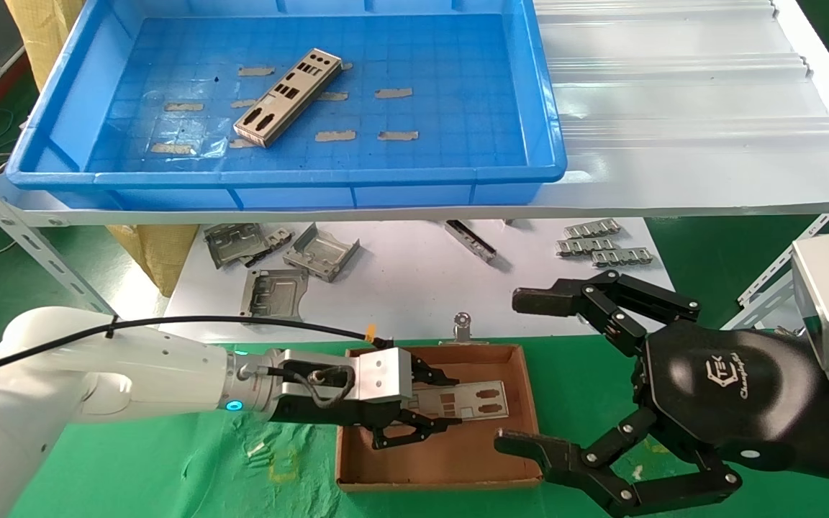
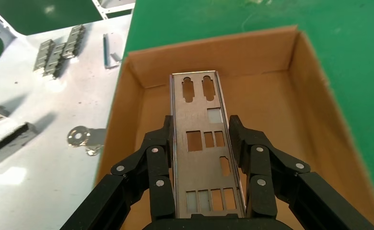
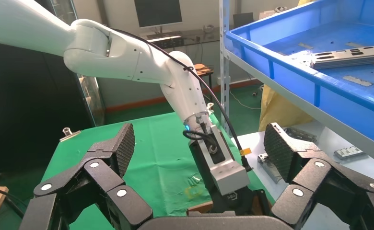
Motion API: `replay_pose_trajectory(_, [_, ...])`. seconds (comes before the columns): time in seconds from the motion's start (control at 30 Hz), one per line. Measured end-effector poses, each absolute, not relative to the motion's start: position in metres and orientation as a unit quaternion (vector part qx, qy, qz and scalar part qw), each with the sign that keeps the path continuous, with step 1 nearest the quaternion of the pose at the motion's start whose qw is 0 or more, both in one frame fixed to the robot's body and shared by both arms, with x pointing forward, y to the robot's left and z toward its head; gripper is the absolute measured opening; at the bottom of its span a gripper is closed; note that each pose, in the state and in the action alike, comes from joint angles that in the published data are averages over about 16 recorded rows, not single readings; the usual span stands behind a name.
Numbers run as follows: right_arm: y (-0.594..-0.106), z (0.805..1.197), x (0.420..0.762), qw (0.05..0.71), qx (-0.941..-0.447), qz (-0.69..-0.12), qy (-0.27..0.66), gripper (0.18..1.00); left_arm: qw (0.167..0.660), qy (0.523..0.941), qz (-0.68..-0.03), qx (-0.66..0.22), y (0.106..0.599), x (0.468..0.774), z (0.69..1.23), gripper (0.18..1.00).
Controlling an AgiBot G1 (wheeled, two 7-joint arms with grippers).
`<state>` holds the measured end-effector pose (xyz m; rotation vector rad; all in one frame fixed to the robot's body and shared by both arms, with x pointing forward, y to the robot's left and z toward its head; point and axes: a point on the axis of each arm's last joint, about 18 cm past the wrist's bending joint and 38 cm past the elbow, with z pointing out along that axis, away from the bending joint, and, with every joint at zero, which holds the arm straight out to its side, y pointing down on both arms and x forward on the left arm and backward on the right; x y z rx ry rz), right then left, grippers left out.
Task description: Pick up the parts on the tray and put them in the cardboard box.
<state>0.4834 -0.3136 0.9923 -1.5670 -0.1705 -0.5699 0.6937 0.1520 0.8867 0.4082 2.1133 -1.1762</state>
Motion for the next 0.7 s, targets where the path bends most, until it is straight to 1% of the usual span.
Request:
replay_pose_trajectory(0.33, [-0.3136,0.9923,0.4834,0.669,-0.695,-0.253,-0.076,1.0,0.354,0.81,-0.441,0.155,0.1521,0.7024,0.8819,0.461])
replay_pose_trajectory(0.53, [-0.3136,0.9923,0.4834,0.669,-0.695,-0.253,-0.076,1.0,0.354,0.808,-0.445,0.156,0.1519,0.702,0.883,0.5])
replay_pose_trajectory(0.7, [-0.3136,0.9923,0.4834,0.669,-0.695,-0.253,-0.076,1.0,0.349,0.805,-0.453,0.158,0.1522,0.6988,0.8861,0.56])
